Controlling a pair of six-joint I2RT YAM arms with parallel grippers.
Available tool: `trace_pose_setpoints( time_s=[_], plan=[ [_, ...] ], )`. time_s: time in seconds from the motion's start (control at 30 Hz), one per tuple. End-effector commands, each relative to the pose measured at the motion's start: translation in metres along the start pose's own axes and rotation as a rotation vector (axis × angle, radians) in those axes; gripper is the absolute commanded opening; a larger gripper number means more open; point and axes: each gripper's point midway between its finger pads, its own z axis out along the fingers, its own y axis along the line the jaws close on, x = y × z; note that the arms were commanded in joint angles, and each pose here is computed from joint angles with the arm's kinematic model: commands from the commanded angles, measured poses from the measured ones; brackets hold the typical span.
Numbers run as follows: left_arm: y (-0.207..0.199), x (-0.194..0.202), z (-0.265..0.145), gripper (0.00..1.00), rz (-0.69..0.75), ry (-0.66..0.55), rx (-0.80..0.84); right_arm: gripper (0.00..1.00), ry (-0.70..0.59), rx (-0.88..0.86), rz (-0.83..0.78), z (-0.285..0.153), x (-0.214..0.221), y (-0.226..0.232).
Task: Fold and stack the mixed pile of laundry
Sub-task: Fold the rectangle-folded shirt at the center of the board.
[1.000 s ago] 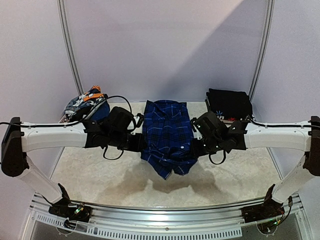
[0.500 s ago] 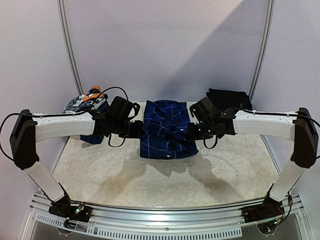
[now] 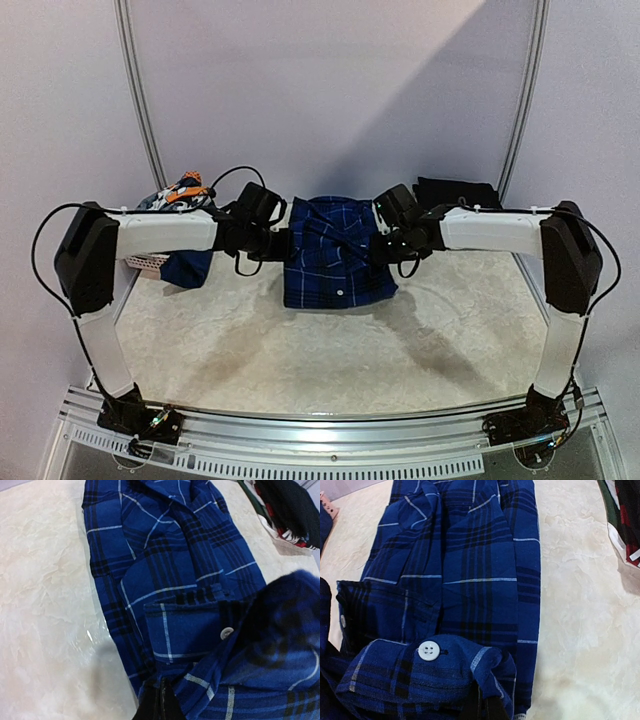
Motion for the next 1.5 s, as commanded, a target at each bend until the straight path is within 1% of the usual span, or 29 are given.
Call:
trace_pose_setpoints(
  time_s=[0.0, 0.23, 0.5, 0.57, 0.8, 0.93, 1.0, 1.07, 1.1, 1.13, 1.2, 1.23, 1.27, 1.4, 1.47],
  plan=[
    [0.015, -0.013, 0.019, 0.00, 0.014, -0.003, -0.035, 0.00, -0.005, 0.006, 0.009, 0.023, -0.012, -0.004],
    [0.031, -0.022, 0.044, 0.00, 0.012, 0.002, -0.074, 0.00, 0.002, 0.028, 0.037, 0.054, -0.020, -0.018],
    [0.036, -0.036, 0.064, 0.00, 0.021, -0.010, -0.075, 0.00, -0.036, 0.011, 0.062, 0.071, -0.036, -0.022],
    [0.041, -0.036, 0.071, 0.00, 0.015, -0.006, -0.083, 0.00, -0.048, 0.015, 0.063, 0.076, -0.041, -0.024],
    [0.053, -0.029, 0.093, 0.00, 0.001, 0.021, -0.091, 0.00, -0.023, 0.016, 0.080, 0.103, -0.036, -0.032],
    [0.056, -0.027, 0.101, 0.00, -0.002, 0.026, -0.089, 0.01, -0.018, 0.009, 0.090, 0.111, -0.037, -0.032],
    [0.057, -0.027, 0.103, 0.01, -0.001, 0.026, -0.090, 0.04, -0.022, 0.005, 0.095, 0.114, -0.039, -0.033],
    [0.058, -0.029, 0.105, 0.03, -0.005, 0.025, -0.087, 0.08, -0.028, -0.001, 0.100, 0.116, -0.042, -0.032],
    [0.058, -0.030, 0.105, 0.05, -0.005, 0.023, -0.084, 0.10, -0.031, -0.005, 0.102, 0.116, -0.045, -0.032],
    [0.057, -0.032, 0.106, 0.07, -0.008, 0.020, -0.079, 0.15, -0.035, -0.010, 0.106, 0.116, -0.047, -0.032],
    [0.056, -0.035, 0.107, 0.14, -0.004, 0.024, -0.065, 0.22, -0.041, -0.025, 0.116, 0.117, -0.054, -0.032],
    [0.056, -0.037, 0.106, 0.20, -0.001, 0.024, -0.062, 0.25, -0.044, -0.034, 0.125, 0.117, -0.058, -0.033],
    [0.056, -0.040, 0.104, 0.24, 0.000, 0.020, -0.062, 0.28, -0.047, -0.051, 0.132, 0.116, -0.062, -0.032],
    [0.056, -0.055, 0.093, 0.34, 0.009, -0.010, -0.052, 0.43, -0.066, -0.088, 0.159, 0.110, -0.077, -0.032],
    [0.053, -0.067, 0.083, 0.38, 0.025, -0.039, -0.045, 0.47, -0.085, -0.097, 0.164, 0.103, -0.088, -0.031]
  ],
)
